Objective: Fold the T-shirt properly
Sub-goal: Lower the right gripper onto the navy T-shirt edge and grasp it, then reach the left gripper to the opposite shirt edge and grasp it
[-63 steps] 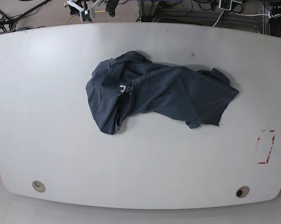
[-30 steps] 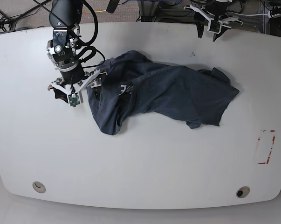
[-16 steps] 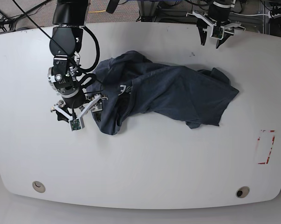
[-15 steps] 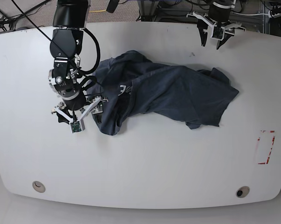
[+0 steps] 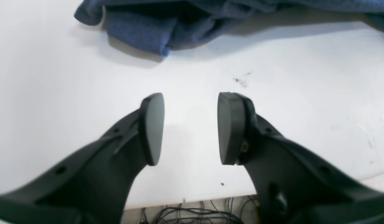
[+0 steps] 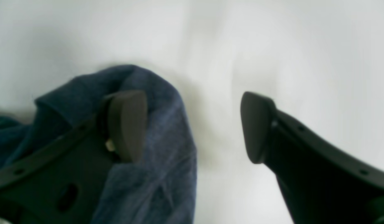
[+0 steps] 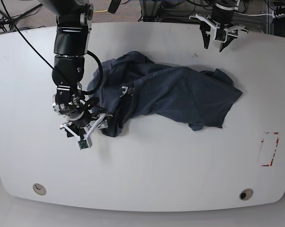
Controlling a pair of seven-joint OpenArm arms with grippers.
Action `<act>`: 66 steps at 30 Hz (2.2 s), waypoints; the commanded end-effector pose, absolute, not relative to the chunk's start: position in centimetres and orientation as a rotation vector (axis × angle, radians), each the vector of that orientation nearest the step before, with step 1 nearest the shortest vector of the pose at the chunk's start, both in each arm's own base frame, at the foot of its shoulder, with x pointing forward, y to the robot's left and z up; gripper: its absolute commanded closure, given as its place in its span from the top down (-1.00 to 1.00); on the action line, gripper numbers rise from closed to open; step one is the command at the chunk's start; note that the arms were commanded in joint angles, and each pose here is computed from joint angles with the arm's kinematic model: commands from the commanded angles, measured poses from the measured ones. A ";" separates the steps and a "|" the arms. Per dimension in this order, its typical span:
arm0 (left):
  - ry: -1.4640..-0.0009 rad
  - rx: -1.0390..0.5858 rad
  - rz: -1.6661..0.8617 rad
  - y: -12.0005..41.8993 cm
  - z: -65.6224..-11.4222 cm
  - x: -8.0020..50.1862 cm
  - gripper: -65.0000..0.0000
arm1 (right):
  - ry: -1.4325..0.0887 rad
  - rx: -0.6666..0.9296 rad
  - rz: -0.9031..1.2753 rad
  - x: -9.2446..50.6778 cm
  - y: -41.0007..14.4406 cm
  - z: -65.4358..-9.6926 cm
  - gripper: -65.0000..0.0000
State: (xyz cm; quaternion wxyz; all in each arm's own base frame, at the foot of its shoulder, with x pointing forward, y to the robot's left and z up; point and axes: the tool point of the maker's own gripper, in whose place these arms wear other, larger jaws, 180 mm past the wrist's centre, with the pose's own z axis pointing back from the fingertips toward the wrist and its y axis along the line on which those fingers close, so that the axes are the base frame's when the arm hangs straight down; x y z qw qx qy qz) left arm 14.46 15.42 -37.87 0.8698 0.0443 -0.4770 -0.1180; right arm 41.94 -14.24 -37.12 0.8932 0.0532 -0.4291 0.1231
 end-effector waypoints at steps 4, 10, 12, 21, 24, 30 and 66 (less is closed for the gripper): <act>-1.028 0.094 -0.249 15.4 -37.1 14.6 -0.23 | -0.899 0.149 0.250 43.8 -13.5 -36.9 0.38; -1.028 0.094 -0.249 15.4 -37.1 14.6 -0.23 | -0.847 0.178 0.234 43.7 -13.1 -38.8 0.38; -1.030 0.094 -0.249 15.4 -37.1 14.7 -0.23 | -0.842 0.189 0.227 43.6 -13.0 -39.5 0.38; -1.030 0.094 -0.249 15.4 -37.1 14.7 -0.23 | -0.791 0.224 0.201 42.6 -12.5 -42.3 0.34; -1.031 0.095 -0.249 15.4 -37.0 14.7 -0.23 | -0.799 0.228 0.199 42.6 -12.4 -42.3 0.02; -1.017 0.096 -0.248 15.4 -37.2 14.6 -0.22 | -0.798 0.237 0.202 42.6 -11.7 -42.4 -1.00; -1.045 -0.050 0.298 25.8 -32.9 25.6 -0.21 | -0.998 0.000 0.339 37.8 -16.1 -32.8 -1.00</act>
